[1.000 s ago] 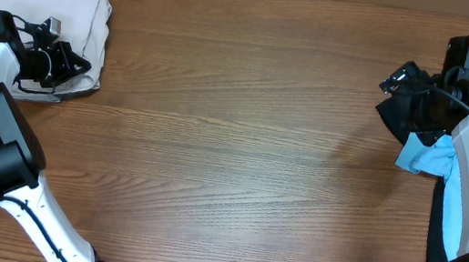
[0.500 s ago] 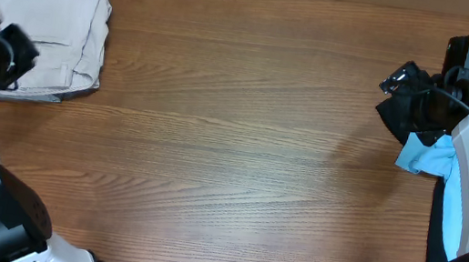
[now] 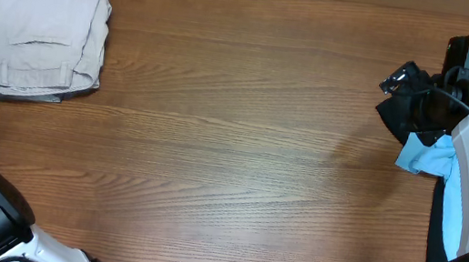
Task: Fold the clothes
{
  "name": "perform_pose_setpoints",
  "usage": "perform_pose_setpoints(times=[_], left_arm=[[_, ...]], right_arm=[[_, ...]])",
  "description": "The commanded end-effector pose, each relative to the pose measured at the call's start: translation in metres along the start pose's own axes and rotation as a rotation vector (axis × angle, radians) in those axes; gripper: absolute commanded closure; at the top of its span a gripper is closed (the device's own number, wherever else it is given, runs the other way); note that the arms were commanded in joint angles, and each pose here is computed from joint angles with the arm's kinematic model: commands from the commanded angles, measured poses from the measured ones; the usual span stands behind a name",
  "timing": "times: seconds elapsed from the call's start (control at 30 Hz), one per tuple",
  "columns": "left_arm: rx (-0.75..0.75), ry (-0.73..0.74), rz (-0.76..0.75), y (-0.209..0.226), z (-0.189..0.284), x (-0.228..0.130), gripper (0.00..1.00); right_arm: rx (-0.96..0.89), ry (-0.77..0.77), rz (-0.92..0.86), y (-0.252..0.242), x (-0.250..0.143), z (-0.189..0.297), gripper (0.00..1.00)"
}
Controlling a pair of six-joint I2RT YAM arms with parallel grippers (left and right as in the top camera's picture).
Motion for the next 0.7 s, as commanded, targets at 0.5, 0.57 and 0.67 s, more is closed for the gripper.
perform_pose_setpoints(times=[0.5,0.57,0.67], left_arm=[[-0.032,-0.028,-0.009,0.01,-0.084,-0.013,0.96],[-0.069,-0.004,-0.051,0.007,-0.098,-0.015,0.96],[-0.08,0.012,-0.072,0.006,-0.116,-0.017,0.96]], right_arm=[[-0.003,-0.014,0.003,0.0,0.002,0.001,0.0],[-0.003,-0.013,0.003,0.0,0.002,0.001,0.0],[-0.003,-0.014,0.003,0.0,0.002,0.001,0.0]])
Point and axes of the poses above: each gripper's point midway between its finger pads, its own z axis back along the fingers, its own y axis along the line the jaws close on, x = y × z, the point moved 10 cm from there along z, back along the fingers, and after that the axes turned 1 degree about z, right-handed, at the moved point
